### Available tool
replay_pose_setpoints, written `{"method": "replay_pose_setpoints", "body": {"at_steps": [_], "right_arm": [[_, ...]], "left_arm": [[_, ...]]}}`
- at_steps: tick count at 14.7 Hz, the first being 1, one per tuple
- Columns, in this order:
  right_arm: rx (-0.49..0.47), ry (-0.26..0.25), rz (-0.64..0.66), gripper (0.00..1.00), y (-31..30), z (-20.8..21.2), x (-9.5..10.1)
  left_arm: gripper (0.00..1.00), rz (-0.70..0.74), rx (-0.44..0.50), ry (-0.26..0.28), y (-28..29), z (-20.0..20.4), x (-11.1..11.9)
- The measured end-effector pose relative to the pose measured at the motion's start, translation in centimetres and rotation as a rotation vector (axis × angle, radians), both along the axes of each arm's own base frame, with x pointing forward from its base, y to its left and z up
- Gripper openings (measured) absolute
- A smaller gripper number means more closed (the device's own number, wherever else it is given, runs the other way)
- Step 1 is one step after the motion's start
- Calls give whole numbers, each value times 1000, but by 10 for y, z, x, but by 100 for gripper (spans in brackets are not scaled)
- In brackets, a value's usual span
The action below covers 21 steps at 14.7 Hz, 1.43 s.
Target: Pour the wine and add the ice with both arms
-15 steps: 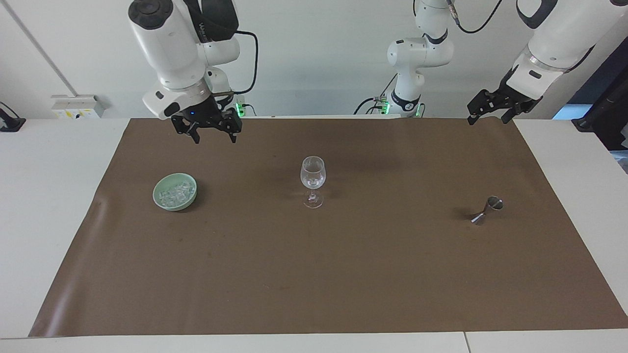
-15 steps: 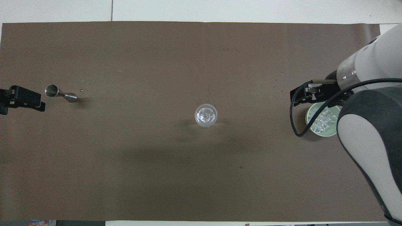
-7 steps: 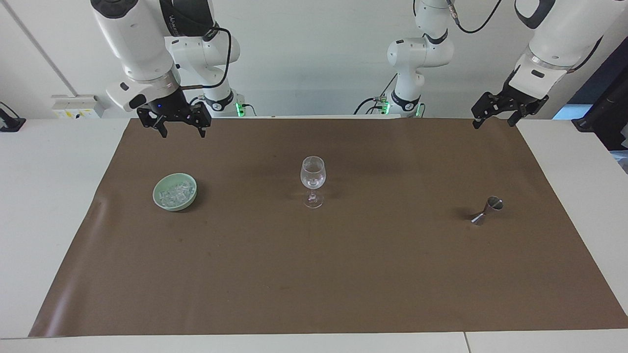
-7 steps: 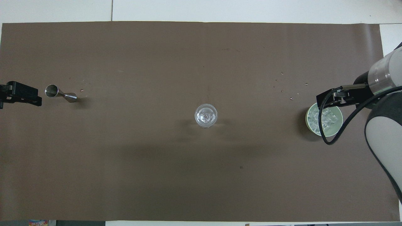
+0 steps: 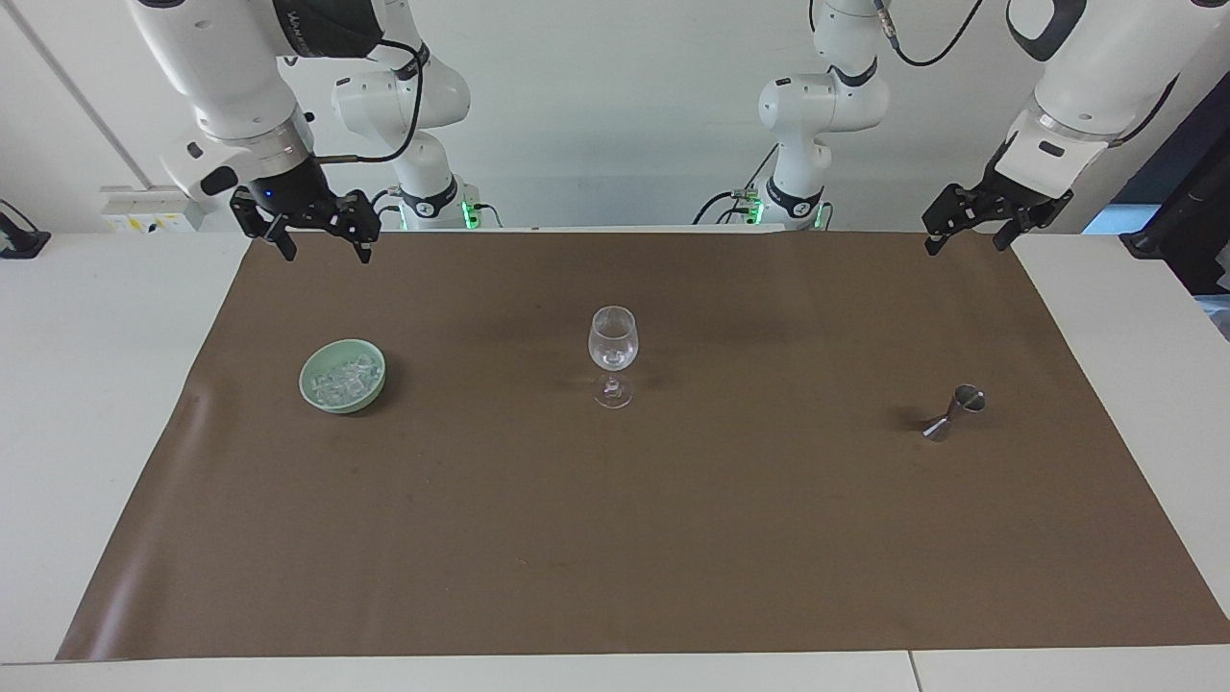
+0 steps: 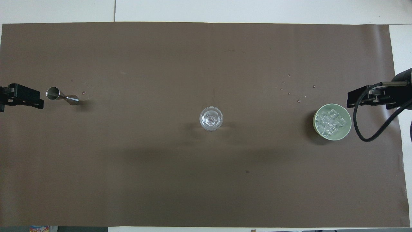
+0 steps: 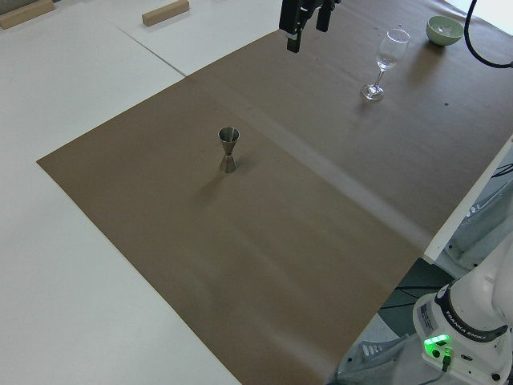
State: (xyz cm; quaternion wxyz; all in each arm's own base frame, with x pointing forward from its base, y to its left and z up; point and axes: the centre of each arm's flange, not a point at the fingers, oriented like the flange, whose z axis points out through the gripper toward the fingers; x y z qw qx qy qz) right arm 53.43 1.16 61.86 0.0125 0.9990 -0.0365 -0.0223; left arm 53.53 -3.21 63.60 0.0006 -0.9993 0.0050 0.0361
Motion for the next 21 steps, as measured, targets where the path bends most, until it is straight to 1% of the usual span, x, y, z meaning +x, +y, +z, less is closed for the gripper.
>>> {"method": "replay_pose_setpoints", "body": {"at_steps": [7,9,12,16,21], "right_arm": [[-11,-2,5,100,-2,-1,1],[-10,-12,27,100,-5,0,2],[-8,-11,45,100,-22,0,2],[-8,-11,53,100,-20,0,2],[-6,-7,22,100,-37,-2,1]], "left_arm": [[100,1,0,0,1,0,0],[100,1,0,0,1,0,0],[100,1,0,0,1,0,0],[100,1,0,0,1,0,0],[100,1,0,0,1,0,0]]}}
